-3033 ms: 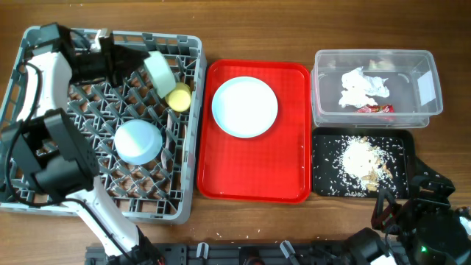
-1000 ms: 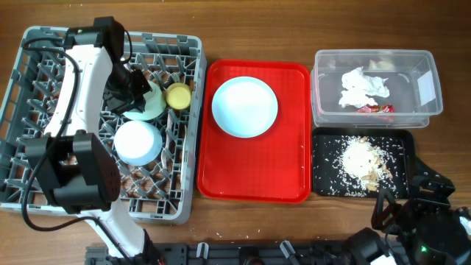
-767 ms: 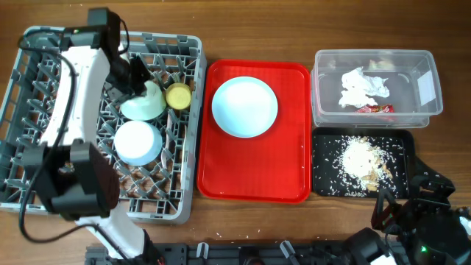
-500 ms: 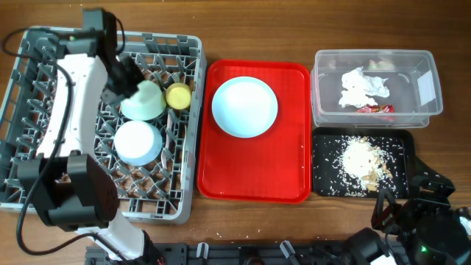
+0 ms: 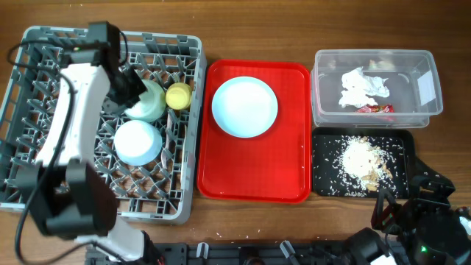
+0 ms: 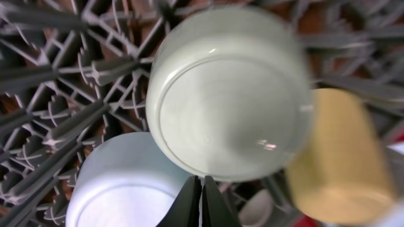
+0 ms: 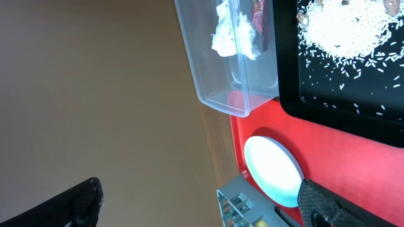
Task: Sort waste into correct bins and load items into the dishwasher rack
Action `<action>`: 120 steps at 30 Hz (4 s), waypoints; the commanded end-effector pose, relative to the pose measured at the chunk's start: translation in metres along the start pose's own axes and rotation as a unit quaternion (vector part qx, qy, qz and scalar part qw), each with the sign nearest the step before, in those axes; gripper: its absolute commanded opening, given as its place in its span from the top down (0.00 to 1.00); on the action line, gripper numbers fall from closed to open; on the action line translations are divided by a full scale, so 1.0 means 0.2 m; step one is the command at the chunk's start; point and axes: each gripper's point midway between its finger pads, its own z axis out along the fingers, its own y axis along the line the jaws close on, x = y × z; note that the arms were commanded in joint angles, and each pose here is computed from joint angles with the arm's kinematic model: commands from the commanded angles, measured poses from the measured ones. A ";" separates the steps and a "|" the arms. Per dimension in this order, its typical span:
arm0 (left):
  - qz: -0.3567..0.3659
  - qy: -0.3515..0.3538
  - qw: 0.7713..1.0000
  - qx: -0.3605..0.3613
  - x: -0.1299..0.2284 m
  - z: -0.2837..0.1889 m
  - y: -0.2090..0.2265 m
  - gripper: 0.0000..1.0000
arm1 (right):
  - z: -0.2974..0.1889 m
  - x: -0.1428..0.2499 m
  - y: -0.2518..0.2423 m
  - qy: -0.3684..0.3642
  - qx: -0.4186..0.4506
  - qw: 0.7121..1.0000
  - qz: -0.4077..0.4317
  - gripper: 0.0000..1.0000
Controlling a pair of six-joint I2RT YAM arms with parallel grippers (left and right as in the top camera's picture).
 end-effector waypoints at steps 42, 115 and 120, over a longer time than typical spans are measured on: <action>0.362 -0.042 0.928 0.074 1.16 0.59 -1.36 0.65 | -0.01 -0.02 0.00 -0.005 -0.006 1.000 0.006 0.00; 0.110 -0.040 0.922 0.370 -0.40 -0.39 0.01 0.51 | -0.01 -0.02 0.00 -0.005 -0.006 1.000 0.006 0.00; 0.114 -0.063 0.920 0.371 -0.36 -0.53 0.00 0.19 | -0.01 -0.02 0.00 -0.005 -0.006 1.000 0.005 0.00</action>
